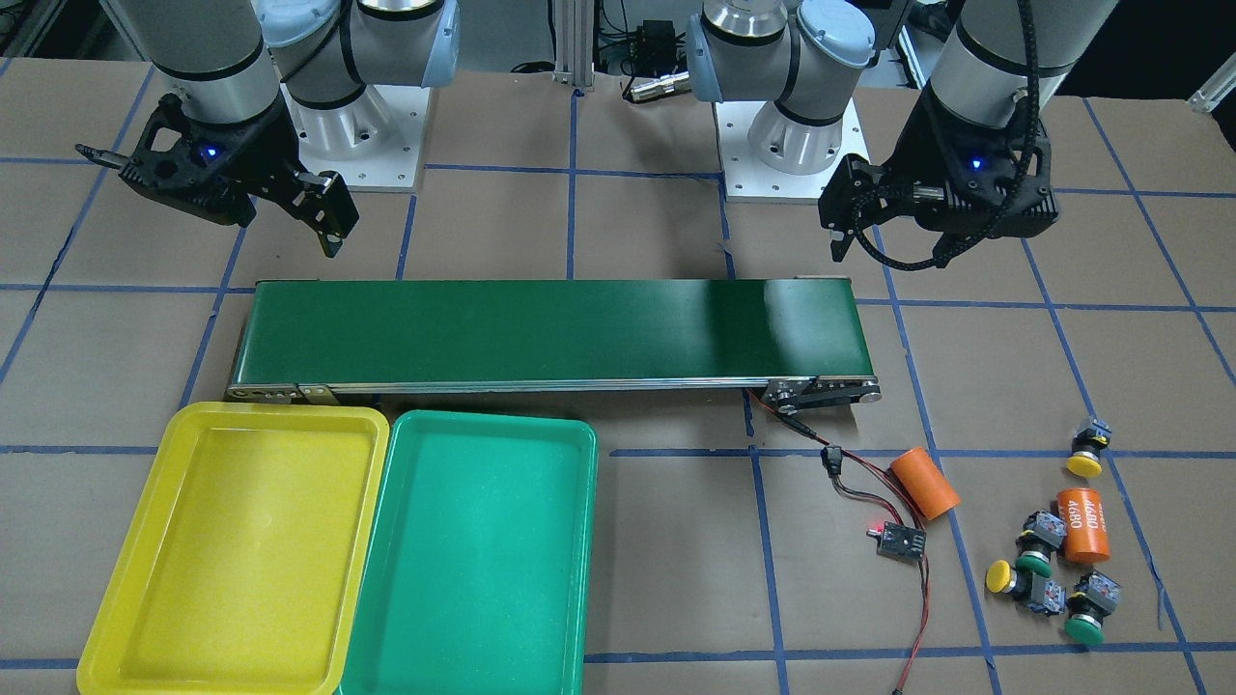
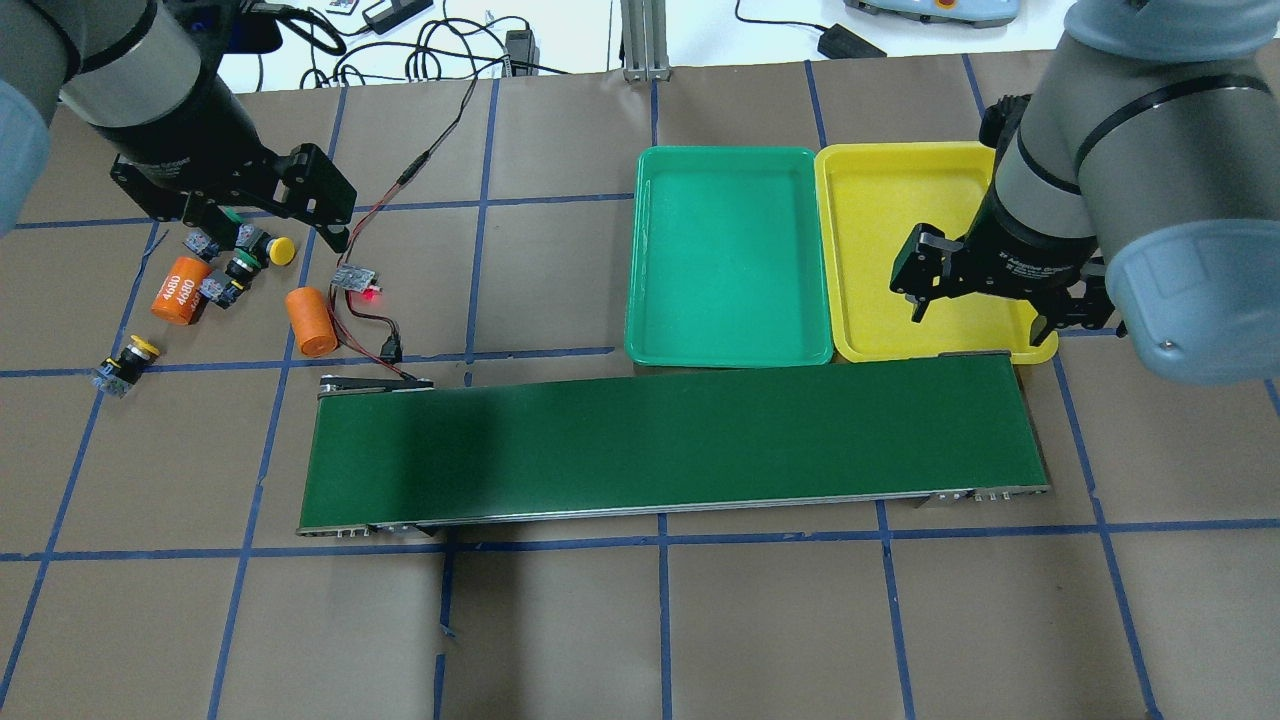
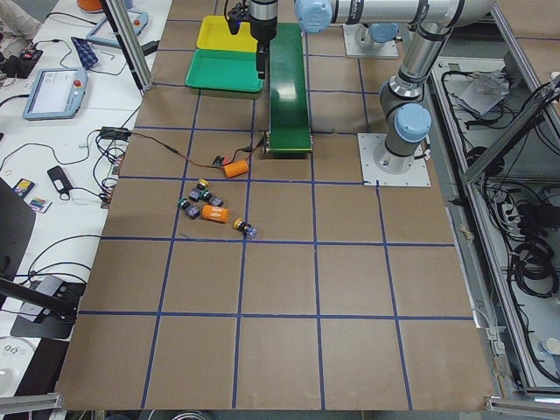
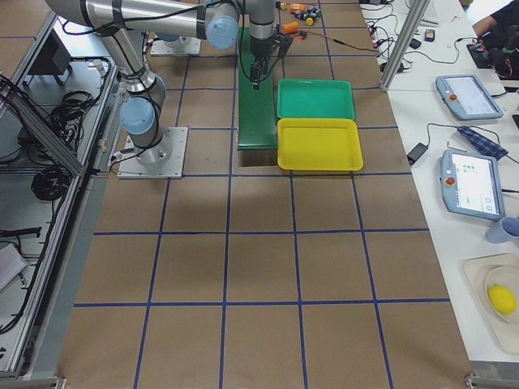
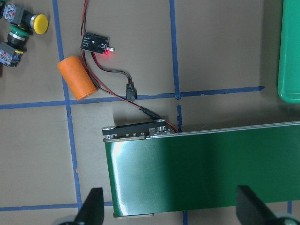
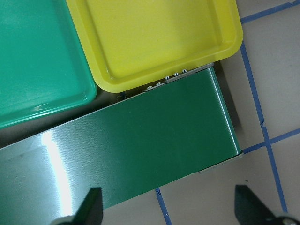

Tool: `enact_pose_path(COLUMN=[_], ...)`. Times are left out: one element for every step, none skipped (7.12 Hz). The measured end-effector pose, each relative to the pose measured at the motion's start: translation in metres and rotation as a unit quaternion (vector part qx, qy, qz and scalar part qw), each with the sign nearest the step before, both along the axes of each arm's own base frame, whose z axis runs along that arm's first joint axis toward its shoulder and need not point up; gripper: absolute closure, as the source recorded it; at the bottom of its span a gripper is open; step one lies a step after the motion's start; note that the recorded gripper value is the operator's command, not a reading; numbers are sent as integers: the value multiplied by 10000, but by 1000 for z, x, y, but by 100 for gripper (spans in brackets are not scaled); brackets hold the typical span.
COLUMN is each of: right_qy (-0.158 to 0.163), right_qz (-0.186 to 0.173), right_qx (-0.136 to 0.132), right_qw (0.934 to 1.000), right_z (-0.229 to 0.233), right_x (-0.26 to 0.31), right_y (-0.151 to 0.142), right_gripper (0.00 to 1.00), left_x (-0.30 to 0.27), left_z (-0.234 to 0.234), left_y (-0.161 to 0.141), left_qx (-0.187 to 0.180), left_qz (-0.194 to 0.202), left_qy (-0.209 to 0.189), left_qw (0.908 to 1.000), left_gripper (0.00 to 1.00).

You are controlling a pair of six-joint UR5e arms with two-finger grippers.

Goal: Sort buttons by color to trays
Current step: 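Move the left gripper toward the pile of orange capacitors and buttons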

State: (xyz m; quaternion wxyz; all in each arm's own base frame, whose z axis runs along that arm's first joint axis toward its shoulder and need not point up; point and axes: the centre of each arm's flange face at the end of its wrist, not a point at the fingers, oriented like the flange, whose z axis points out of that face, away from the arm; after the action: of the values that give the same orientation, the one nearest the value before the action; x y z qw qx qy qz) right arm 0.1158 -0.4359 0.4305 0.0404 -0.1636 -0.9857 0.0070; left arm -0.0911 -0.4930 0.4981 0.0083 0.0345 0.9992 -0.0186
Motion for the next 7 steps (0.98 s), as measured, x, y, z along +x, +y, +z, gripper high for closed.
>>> enact_pose_path(right_qy=[-1,-1,-1,1,6,6,3], right_qz=[-6,-7,-10,-11,-7,-4,-3], right_qx=[-17,-35,-58,-88,-101,-105,-107], right_qw=[10000,10000,10000,10000,9999,9999,9999], right_z=[1,1,2,2,2,2,2], right_x=[-1,-2,-4,-5,-5,-4,-3], right_y=[-1,-1,-2,-3,-4,-4,-3], right_gripper=[0,0,0,0,0,0,0], left_x=[1,3,9,22,41,56,62], left_z=[0,-2,-5,-12,-24,-33,-38], left_y=[0,0,0,-3,-11,-16,-18], left_qx=[0,21,51,111,210,297,343], left_qz=[-4,7,61,179,347,479,534], left_qy=[-2,-4,-8,-1,34,60,60], left_qw=[10000,10000,10000,9998,9992,9984,9980], left_gripper=[0,0,0,0,0,0,0])
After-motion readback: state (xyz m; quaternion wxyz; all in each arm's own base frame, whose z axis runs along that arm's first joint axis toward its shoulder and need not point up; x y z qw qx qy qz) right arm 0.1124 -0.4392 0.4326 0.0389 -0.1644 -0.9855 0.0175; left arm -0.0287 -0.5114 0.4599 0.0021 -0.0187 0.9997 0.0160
